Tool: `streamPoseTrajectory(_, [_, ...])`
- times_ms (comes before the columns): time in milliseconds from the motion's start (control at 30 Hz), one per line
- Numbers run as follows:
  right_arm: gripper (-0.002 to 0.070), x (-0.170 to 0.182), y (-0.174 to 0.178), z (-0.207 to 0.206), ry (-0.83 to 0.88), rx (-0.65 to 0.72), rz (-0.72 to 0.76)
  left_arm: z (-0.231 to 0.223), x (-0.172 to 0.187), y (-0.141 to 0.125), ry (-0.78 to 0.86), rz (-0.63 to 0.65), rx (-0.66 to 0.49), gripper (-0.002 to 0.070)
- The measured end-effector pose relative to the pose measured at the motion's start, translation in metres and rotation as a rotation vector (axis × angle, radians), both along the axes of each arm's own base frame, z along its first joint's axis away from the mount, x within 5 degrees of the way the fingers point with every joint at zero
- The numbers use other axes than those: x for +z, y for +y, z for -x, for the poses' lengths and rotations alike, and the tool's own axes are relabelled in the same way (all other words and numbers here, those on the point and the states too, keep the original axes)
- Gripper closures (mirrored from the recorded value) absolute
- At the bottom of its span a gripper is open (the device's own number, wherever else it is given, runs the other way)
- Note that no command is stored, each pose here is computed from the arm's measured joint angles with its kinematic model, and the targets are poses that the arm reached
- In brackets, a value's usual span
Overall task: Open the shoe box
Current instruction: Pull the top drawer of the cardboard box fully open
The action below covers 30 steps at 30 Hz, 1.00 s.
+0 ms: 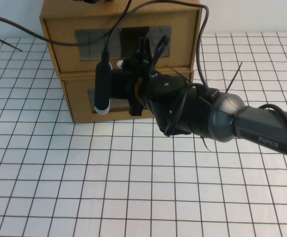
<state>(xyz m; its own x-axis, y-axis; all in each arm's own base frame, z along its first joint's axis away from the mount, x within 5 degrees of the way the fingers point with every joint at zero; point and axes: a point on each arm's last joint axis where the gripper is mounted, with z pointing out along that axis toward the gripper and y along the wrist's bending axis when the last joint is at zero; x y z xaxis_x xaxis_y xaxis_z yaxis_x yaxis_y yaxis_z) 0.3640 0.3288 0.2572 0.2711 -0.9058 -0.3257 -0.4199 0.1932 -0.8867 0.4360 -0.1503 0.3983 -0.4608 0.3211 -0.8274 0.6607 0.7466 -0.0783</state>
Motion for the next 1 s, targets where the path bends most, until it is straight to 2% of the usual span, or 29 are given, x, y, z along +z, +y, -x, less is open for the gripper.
streamPoseTrajectory(200, [0.0661, -0.002, 0.001, -0.002, -0.034, 0.000, 0.025, 0.000, 0.000, 0.000, -0.002, -0.002, 0.002, 0.0677])
streamPoseTrajectory(467, [0.0665, -0.005, -0.001, 0.008, -0.031, -0.014, 0.036, 0.001, -0.001, 0.000, 0.029, 0.008, 0.003, 0.0677])
streamPoseTrajectory(1000, [0.0669, -0.002, -0.026, 0.104, 0.074, 0.016, 0.005, 0.004, 0.000, -0.001, 0.059, 0.025, 0.007, 0.0677])
